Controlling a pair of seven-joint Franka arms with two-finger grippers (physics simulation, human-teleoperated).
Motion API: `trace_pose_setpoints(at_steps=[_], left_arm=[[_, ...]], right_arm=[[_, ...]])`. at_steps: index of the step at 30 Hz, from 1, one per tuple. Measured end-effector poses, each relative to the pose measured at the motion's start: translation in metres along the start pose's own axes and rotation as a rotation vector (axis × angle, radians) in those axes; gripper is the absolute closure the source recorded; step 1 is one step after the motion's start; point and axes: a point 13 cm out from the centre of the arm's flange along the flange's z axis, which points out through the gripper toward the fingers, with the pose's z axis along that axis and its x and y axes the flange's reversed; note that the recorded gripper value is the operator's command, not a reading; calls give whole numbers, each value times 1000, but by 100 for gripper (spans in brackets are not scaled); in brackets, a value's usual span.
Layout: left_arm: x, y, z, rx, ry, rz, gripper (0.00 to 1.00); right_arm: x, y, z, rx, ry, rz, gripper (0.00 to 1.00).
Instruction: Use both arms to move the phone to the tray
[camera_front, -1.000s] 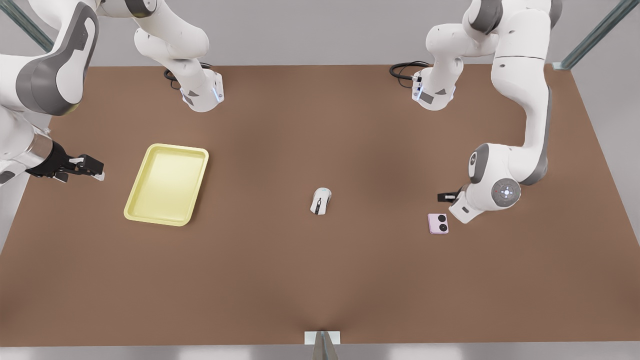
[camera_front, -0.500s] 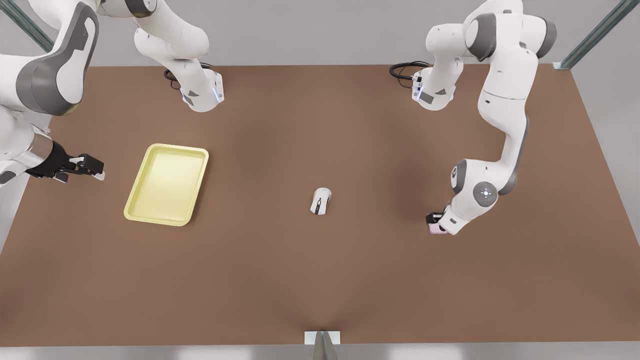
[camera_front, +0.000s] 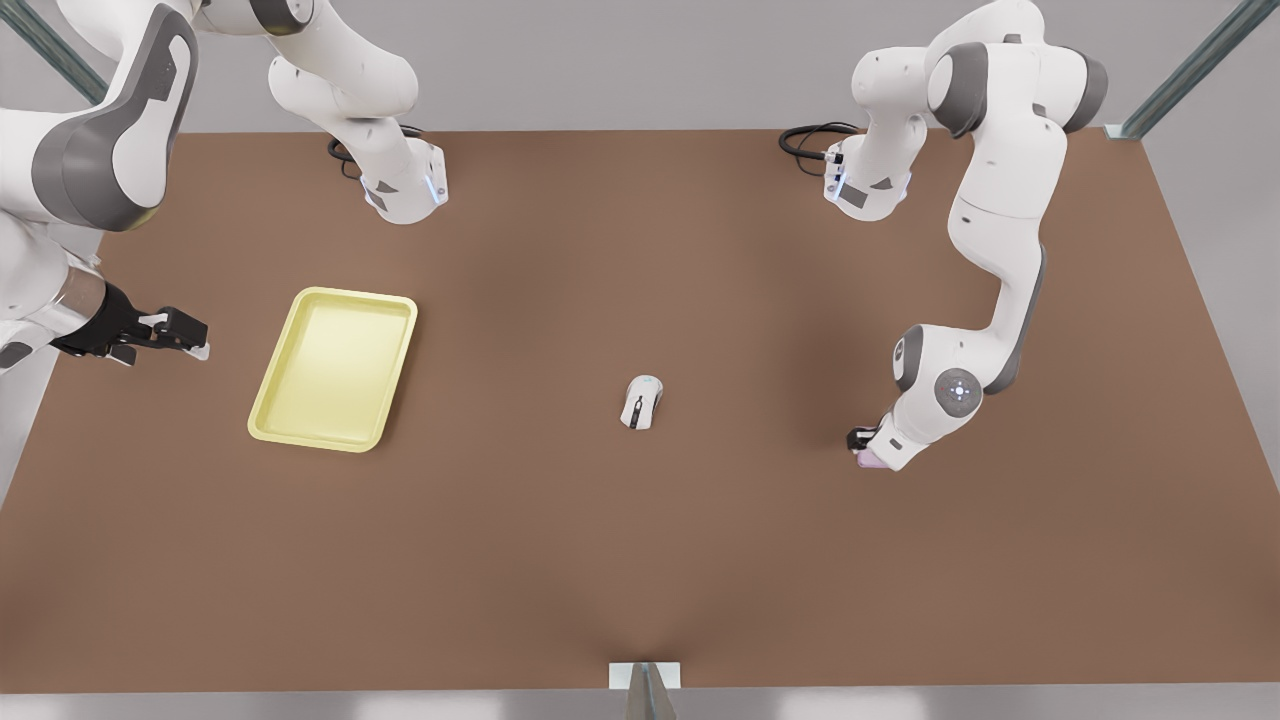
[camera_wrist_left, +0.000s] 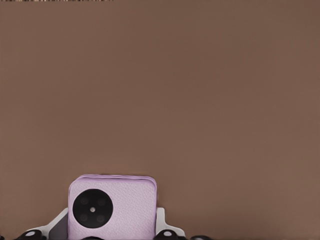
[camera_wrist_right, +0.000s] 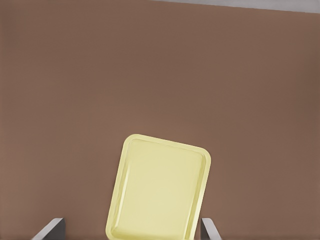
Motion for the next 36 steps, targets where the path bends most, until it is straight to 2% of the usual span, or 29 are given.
trace_pose_setpoints(at_steps=[10,14,18,21,25,30,36], left_arm=[[-1,0,3,0,-2,9,18],[-20,-26,-24,4,-35,44,21],[-43,-170,-79,20,-83,196,21],[-25,-296,-95,63,-81,258,21],[-3,-421,-102,133,-76,246,20],[31,-528,-108,227,-91,189,20],[71,-588,-51,258,-93,141,20]], right_arm=[[0,-2,-3,0,-6,1,0],[3,-8,-5,-3,-10,13,0],[-4,4,-8,-5,-22,-7,0],[-4,0,-10,-3,-25,-2,0],[-3,-3,-10,4,-24,-1,0],[-3,-4,-10,8,-22,0,0],[-3,-3,-10,10,-22,-3,0]])
